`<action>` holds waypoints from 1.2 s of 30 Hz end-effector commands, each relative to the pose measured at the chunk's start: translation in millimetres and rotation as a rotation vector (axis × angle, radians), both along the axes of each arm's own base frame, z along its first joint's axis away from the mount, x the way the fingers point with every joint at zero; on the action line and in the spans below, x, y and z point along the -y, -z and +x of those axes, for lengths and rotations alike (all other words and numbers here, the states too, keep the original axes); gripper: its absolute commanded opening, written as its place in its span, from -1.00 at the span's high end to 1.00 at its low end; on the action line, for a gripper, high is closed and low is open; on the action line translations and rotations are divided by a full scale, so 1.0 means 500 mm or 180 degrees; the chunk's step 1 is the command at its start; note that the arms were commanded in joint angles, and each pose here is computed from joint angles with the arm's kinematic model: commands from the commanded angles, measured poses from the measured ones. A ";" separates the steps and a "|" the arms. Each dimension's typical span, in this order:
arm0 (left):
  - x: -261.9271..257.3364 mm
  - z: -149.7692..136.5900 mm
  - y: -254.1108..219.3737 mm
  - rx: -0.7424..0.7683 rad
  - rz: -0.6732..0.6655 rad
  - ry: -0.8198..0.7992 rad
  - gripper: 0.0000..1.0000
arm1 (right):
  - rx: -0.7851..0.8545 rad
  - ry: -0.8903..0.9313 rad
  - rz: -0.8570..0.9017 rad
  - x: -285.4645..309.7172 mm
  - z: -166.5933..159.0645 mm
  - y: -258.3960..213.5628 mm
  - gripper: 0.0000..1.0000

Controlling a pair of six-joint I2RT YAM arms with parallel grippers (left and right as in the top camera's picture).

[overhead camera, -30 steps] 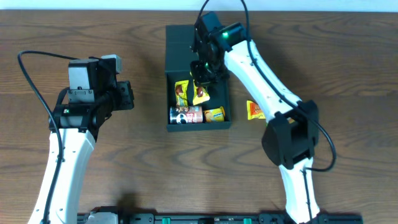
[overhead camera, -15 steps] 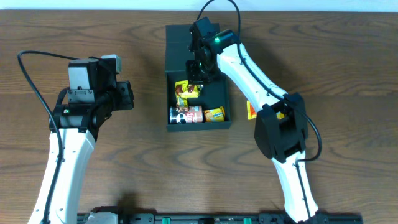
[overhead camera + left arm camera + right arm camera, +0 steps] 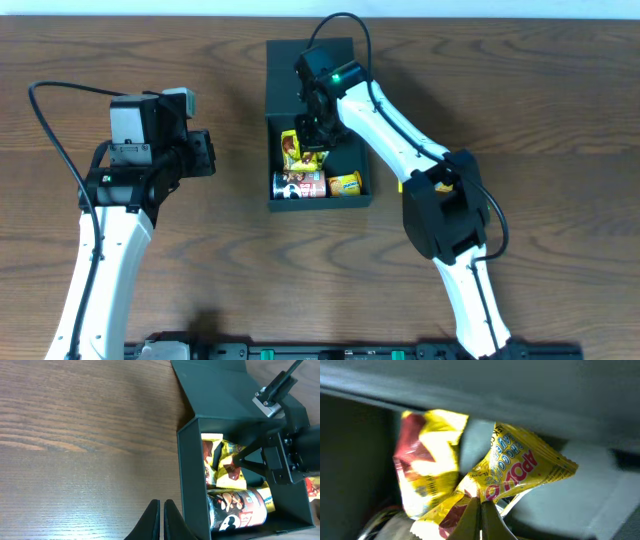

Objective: Pack container
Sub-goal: 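Carry the Apollo packet into the box and release it, then move the right gripper back to the green wafer packet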

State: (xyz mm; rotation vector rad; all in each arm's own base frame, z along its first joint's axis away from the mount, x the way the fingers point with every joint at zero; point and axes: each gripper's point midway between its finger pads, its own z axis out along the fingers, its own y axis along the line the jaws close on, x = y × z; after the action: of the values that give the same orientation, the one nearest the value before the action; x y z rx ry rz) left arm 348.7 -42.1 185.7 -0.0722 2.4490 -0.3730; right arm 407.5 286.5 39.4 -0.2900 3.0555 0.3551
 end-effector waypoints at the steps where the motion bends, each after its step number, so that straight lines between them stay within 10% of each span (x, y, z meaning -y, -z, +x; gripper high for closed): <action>1: -0.007 0.002 -0.011 0.0058 0.0043 -0.0020 0.88 | 0.0085 -0.0113 -0.0168 0.021 0.008 0.012 0.98; 22: -0.007 0.002 -0.011 0.0056 0.0041 -0.0020 0.88 | 0.0193 -0.1085 0.0163 -0.036 -0.018 0.003 0.98; 27: -0.007 0.002 -0.011 0.0056 0.0041 -0.0020 0.88 | 0.0208 -0.1084 0.0168 -0.037 -0.016 0.003 0.22; 36: -0.007 0.002 -0.011 0.0058 0.0043 -0.0020 0.88 | 0.0662 -0.0981 0.0565 -0.054 0.025 -0.223 0.38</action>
State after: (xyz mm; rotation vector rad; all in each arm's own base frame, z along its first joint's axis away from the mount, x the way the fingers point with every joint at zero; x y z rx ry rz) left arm 348.7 -42.1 185.7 -0.0722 2.4490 -0.3730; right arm 408.4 309.0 87.0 -0.7600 2.8909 0.4937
